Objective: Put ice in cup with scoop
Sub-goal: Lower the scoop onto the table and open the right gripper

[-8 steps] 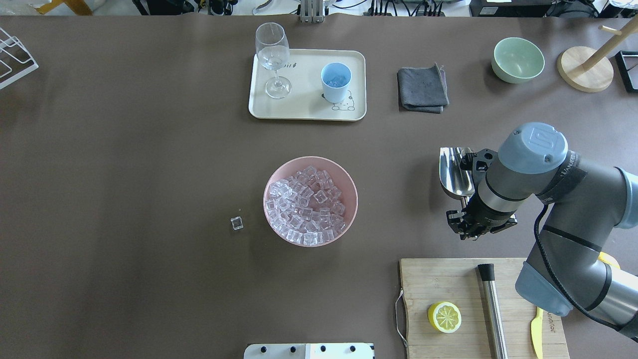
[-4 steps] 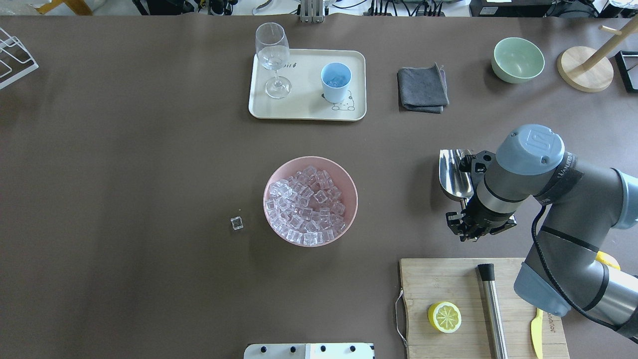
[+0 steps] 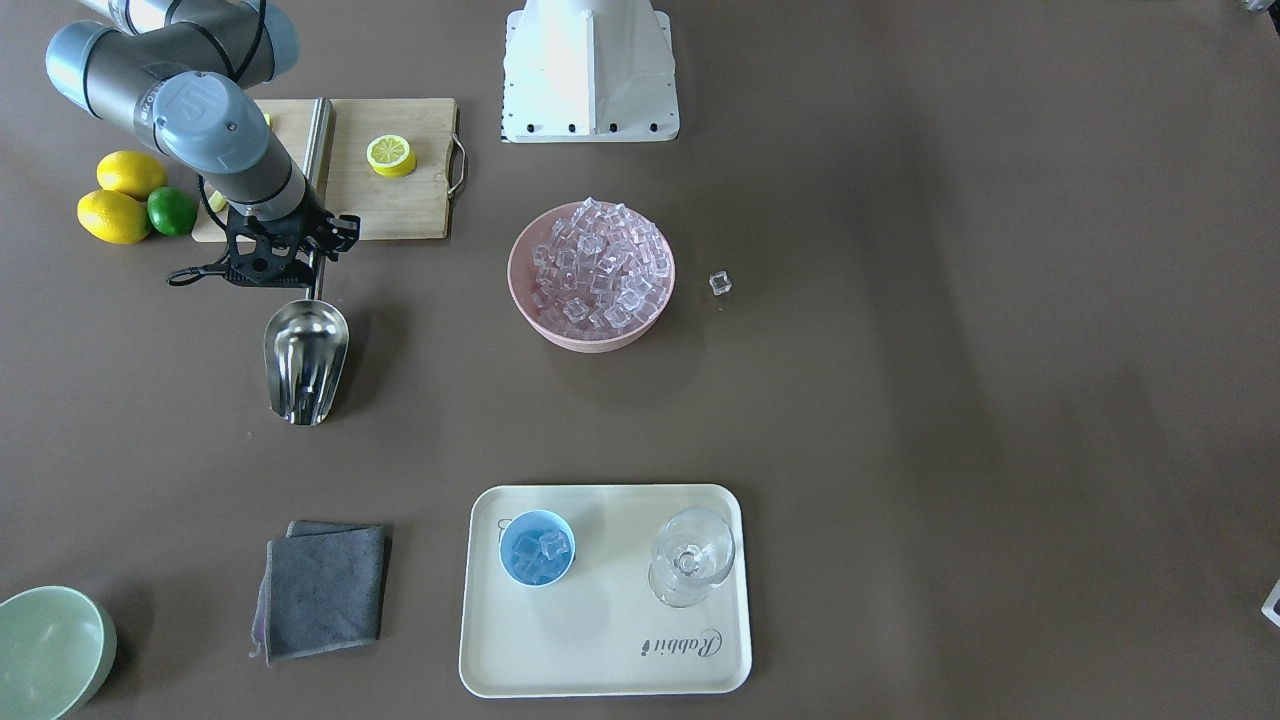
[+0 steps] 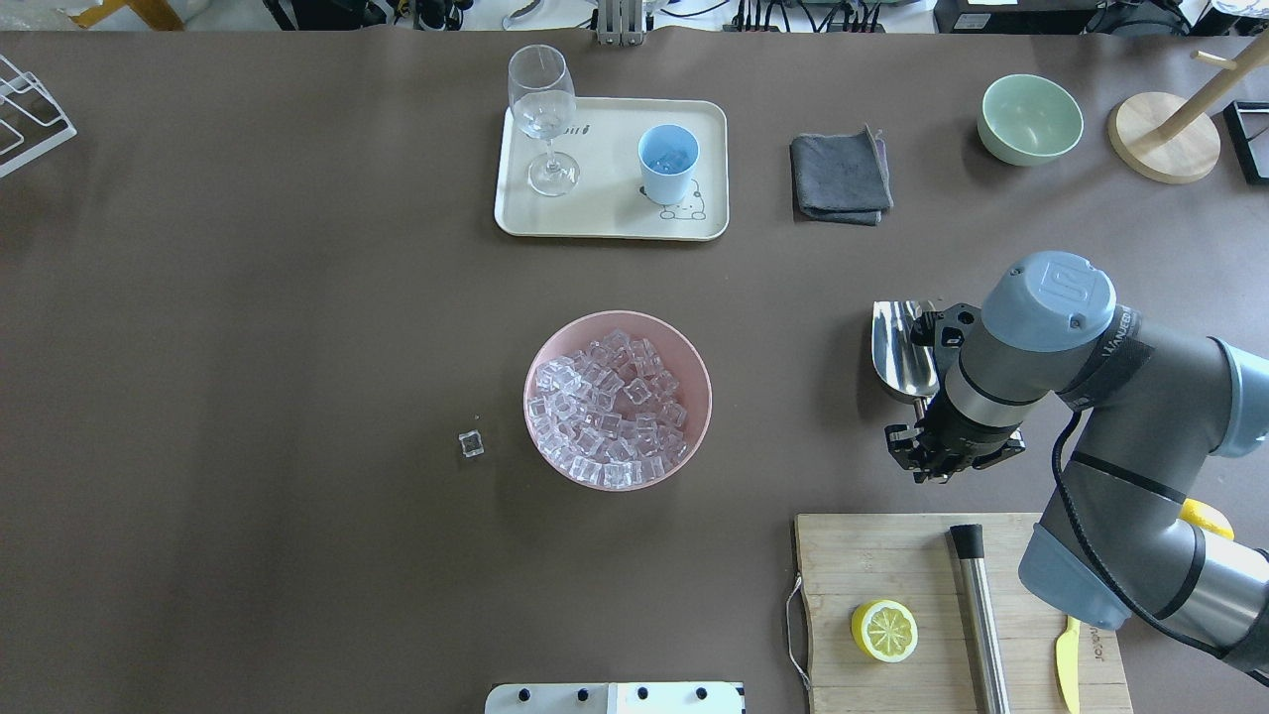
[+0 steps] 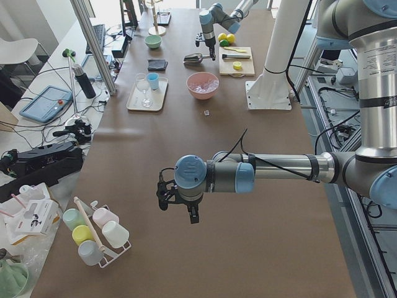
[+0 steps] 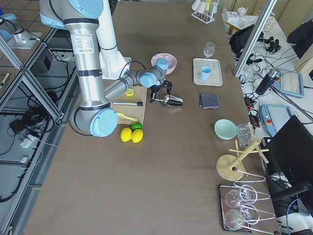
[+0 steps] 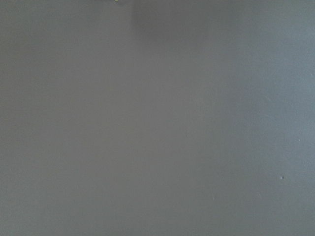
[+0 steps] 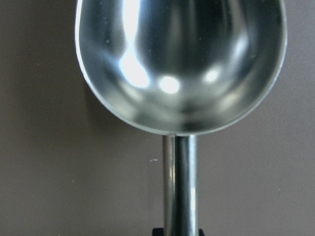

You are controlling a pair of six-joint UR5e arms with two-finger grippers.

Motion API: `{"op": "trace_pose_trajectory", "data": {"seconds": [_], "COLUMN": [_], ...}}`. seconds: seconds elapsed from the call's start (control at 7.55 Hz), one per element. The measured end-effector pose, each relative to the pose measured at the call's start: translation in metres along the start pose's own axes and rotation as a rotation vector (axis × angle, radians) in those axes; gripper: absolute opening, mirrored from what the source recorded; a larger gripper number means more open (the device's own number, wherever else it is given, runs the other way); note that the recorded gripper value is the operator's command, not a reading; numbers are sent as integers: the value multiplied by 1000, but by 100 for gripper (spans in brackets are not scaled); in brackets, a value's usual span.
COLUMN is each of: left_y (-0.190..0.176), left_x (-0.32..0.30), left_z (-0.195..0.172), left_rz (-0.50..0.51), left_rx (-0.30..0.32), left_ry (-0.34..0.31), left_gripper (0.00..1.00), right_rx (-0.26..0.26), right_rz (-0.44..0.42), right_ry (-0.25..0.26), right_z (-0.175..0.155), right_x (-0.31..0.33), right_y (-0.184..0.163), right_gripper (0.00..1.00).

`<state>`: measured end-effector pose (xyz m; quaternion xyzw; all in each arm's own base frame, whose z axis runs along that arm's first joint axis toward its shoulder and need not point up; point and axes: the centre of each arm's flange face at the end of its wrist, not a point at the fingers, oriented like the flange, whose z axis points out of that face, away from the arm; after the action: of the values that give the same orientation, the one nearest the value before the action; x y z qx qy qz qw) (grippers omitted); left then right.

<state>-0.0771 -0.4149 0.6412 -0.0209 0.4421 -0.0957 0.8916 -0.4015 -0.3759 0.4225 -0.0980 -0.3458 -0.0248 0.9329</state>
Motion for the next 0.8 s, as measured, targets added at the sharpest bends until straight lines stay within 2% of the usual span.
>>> {"op": "trace_pose_trajectory", "data": {"seconds": [0.13, 0.4, 0.8], "left_y": [0, 0, 0], "left_x": [1, 1, 1], "left_z": [0, 0, -1], "left_rz": [1, 1, -3], "left_rx": [1, 1, -2], "left_ry": [0, 0, 0], "left_gripper": [98, 98, 98], "right_rx": [9, 7, 2], "right_rz": [-13, -26, -25], "right_ry": [-27, -54, -61], "right_z": [9, 15, 15], "right_x": [1, 1, 1], "right_y": [-5, -7, -7], "right_gripper": [100, 100, 100]}}
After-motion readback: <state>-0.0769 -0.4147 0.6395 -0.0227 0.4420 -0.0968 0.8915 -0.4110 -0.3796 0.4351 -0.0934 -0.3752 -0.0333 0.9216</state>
